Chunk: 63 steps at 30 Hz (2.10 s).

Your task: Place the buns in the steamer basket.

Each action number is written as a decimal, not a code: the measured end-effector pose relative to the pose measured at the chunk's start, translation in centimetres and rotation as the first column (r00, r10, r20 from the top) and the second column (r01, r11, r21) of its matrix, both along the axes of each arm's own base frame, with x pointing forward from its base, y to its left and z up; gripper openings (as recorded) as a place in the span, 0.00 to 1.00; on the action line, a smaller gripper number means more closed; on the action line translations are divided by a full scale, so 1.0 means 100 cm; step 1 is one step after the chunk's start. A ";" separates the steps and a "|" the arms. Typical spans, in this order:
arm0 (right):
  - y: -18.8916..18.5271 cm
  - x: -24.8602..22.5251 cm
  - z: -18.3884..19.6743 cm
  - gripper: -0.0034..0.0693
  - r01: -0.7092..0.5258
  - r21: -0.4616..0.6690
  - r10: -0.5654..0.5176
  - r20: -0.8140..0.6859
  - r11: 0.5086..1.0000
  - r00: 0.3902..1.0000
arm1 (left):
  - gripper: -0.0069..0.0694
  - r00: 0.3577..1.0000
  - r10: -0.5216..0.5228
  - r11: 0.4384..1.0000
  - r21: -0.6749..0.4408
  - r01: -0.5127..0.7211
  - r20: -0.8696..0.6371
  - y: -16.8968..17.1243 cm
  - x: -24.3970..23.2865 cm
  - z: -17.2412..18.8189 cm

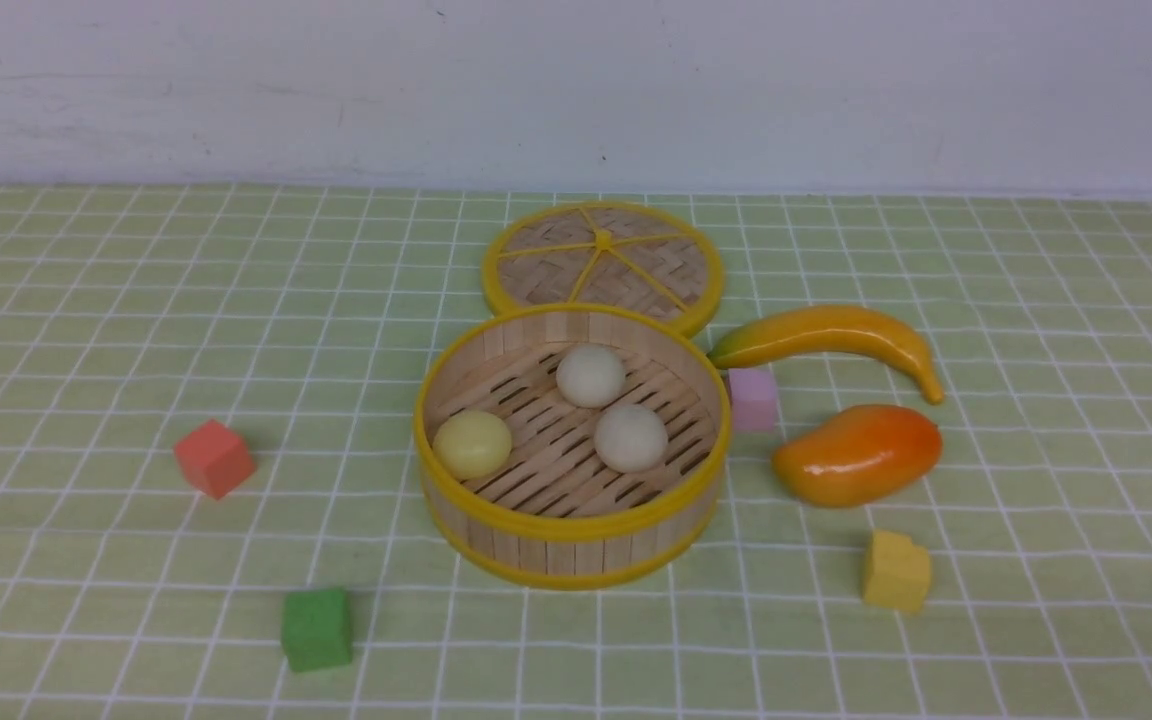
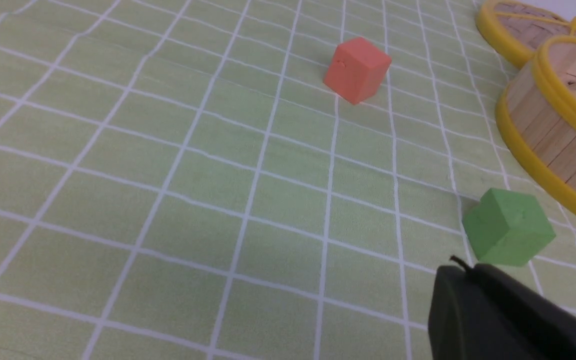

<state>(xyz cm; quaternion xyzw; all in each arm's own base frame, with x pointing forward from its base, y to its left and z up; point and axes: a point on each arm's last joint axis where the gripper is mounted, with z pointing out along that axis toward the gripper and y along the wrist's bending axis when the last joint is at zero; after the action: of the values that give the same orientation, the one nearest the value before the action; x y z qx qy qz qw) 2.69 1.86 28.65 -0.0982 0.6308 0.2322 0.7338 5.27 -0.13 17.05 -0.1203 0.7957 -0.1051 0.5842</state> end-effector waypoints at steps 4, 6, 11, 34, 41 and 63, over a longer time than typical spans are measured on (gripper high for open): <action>0.000 0.000 0.000 0.10 0.000 0.000 0.000 0.000 1.000 1.000 | 0.10 1.000 0.000 1.000 -0.001 0.000 0.000 0.000 0.000 0.000; 0.000 0.000 0.000 0.10 0.000 0.000 0.000 0.000 1.000 1.000 | 0.10 1.000 0.000 1.000 -0.001 0.000 0.000 0.000 0.000 0.000; 0.000 0.000 0.000 0.11 0.000 0.000 0.000 0.000 1.000 1.000 | 0.10 1.000 0.000 1.000 -0.001 0.000 0.000 0.000 0.000 0.000; 0.000 0.000 0.000 0.16 0.000 0.000 0.000 0.000 1.000 1.000 | 0.13 1.000 0.000 1.000 0.000 0.000 -0.003 0.000 0.000 0.000; 0.000 0.000 0.000 0.17 -0.001 0.000 0.001 -0.001 1.000 1.000 | 0.14 1.000 0.000 1.000 0.000 0.000 -0.003 0.000 0.000 0.000; -0.017 0.014 -0.021 0.21 0.475 -0.006 -0.475 -0.033 0.880 0.880 | 0.14 1.000 0.000 1.000 0.000 0.000 -0.003 0.000 0.000 0.000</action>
<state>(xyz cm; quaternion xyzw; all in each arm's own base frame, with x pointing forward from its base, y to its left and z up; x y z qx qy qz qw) 4.10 0.19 26.53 0.0642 0.6476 0.0480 0.7577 5.26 -0.13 17.02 -0.1205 0.7967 -0.1049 0.5828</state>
